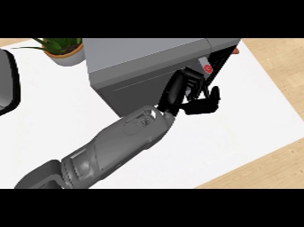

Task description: Pick up the milk, place it into the microwave and close the microwave

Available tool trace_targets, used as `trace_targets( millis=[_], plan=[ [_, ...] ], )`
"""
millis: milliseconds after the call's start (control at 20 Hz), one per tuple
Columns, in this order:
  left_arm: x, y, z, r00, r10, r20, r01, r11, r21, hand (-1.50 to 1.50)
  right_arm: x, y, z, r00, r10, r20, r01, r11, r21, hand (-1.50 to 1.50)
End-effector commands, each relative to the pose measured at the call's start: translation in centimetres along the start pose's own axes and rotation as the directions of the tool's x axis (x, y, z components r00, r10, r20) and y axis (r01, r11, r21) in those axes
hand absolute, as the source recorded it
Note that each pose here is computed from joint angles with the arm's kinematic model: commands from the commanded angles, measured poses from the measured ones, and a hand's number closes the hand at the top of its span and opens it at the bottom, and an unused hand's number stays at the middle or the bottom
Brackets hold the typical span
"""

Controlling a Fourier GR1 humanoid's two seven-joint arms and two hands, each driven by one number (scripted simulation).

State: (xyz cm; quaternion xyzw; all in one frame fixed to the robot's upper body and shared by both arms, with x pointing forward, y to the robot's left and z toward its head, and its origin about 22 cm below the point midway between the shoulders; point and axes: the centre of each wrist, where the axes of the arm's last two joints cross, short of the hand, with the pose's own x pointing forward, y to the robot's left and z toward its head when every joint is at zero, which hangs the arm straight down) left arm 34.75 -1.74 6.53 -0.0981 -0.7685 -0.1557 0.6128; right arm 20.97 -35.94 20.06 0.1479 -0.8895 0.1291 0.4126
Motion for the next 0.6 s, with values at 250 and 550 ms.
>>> trace_targets(
  millis=[250,550],
  plan=[
    [-3.6,8.1,-0.7,0.989,-0.068,-0.132,0.100,0.963,0.249,-1.50,1.3,-0.6,0.6,1.000,0.026,-0.005,-0.026,0.999,-0.045,-1.50],
    [-3.9,7.3,-0.6,0.990,-0.059,-0.125,0.084,0.975,0.207,-1.50,2.0,0.0,0.6,1.000,0.012,0.015,-0.011,0.999,-0.047,-1.50]
  ],
)
